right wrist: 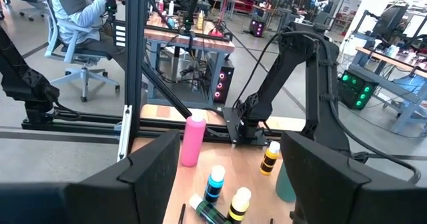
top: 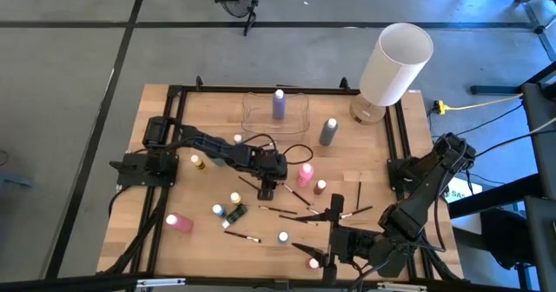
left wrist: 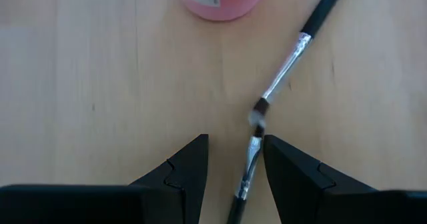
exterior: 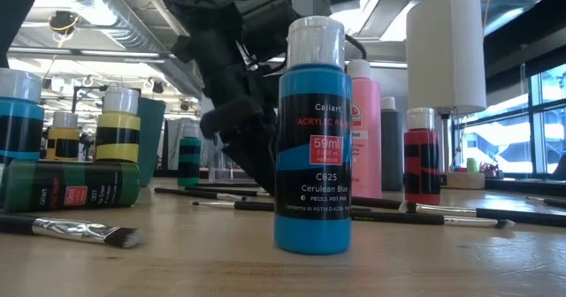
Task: Pick & Place Paint Supplies
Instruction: Put the black paint brush into the green cup
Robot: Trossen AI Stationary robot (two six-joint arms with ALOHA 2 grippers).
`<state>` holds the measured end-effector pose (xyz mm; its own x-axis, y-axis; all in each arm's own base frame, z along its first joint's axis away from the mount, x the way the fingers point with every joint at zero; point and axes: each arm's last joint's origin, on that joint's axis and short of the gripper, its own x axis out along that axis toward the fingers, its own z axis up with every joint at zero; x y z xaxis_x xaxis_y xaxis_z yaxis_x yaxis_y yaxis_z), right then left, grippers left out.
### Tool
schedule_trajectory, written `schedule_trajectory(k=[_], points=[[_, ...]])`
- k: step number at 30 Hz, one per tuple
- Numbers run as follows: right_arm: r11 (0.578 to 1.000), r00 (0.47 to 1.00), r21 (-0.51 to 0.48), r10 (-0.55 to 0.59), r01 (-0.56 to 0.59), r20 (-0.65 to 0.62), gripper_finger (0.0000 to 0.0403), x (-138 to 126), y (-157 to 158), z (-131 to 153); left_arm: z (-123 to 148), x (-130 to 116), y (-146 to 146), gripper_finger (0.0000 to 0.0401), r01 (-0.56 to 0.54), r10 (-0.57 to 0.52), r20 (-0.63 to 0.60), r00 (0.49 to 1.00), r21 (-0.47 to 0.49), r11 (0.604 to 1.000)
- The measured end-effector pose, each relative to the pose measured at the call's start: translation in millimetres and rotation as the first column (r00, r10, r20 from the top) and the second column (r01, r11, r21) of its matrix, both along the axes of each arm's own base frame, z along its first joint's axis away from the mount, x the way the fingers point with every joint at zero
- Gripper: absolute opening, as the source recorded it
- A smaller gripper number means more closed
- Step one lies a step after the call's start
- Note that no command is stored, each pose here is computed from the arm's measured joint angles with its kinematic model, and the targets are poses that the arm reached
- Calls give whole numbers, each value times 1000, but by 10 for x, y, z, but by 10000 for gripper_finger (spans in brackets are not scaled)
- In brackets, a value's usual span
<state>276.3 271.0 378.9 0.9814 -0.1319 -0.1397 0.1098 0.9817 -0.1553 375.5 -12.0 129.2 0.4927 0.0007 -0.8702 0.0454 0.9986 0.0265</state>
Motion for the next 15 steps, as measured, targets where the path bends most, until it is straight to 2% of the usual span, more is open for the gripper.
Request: schedule_trajectory(k=[5, 15], points=[[1000, 1000, -1, 0, 0, -2, 264, 1, -1, -2, -21, 12, 70, 141, -4, 4, 0, 1000, -31, 1000], [1000, 1000, -1, -1, 1, -3, 263, 0, -2, -5, -25, 28, 86, 141, 12, -11, 15, 1000, -34, 999]])
